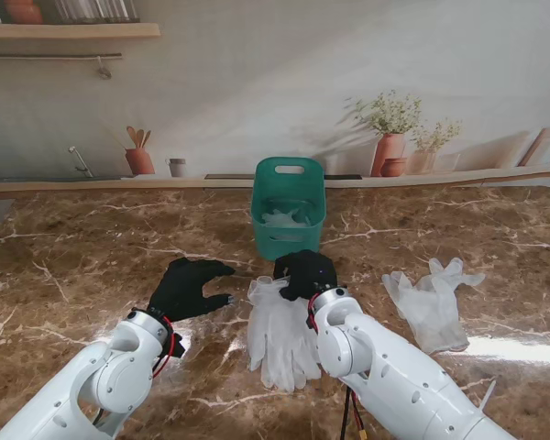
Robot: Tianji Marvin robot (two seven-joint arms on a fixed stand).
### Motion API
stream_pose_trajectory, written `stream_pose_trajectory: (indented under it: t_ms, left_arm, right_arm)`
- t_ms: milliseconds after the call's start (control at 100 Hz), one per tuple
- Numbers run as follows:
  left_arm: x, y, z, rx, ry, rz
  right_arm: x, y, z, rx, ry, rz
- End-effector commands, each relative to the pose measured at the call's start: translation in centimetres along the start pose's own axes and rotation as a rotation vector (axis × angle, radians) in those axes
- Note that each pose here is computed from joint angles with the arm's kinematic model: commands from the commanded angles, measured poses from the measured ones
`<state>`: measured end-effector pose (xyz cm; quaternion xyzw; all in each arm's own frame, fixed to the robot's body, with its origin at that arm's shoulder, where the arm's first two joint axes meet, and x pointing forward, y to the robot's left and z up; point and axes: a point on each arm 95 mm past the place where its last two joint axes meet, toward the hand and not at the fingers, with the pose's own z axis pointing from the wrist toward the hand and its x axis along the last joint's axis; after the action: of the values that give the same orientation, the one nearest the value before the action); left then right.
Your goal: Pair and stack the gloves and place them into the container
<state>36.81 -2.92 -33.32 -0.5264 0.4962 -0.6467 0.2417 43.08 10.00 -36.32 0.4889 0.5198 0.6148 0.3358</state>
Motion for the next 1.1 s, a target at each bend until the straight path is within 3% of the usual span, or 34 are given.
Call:
stream_pose_trajectory:
  t_ms: [0,180,470,670,970,1090]
  left_arm:
    - [0.0,0.0,-0.1,0.0,0.002,0.005]
    - [-0.1,-0.3,-0.1,0.005,0.005,0.011]
    - [0.1,-0.2,0.1,0.001,0.022,0.018]
    - [0.7,-0.2,0.2,-0.001,0.049,0.025]
    - [1.4,-0.3,0.2,0.009,0.065,0.025]
    - [1.5,-0.3,0.1,0.008,0.062,0.024]
  right_arm:
    - [-0.6,0.4,0.3,-0.014,-0.012,0.029]
    - [-2.3,0.8,-0.8,-0.055,0.105,0.096]
    - [-4.5,0.4,-5.5,0.032,0.283,0.097]
    - [-5.0,-0.2,-7.8,0.078,0.347,0.032]
    - [-4.8,-2.4,-8.8,0.123,0.425,-0.141]
    - [-4.5,-2.3,-9.3,0.195,0.467,-0.18]
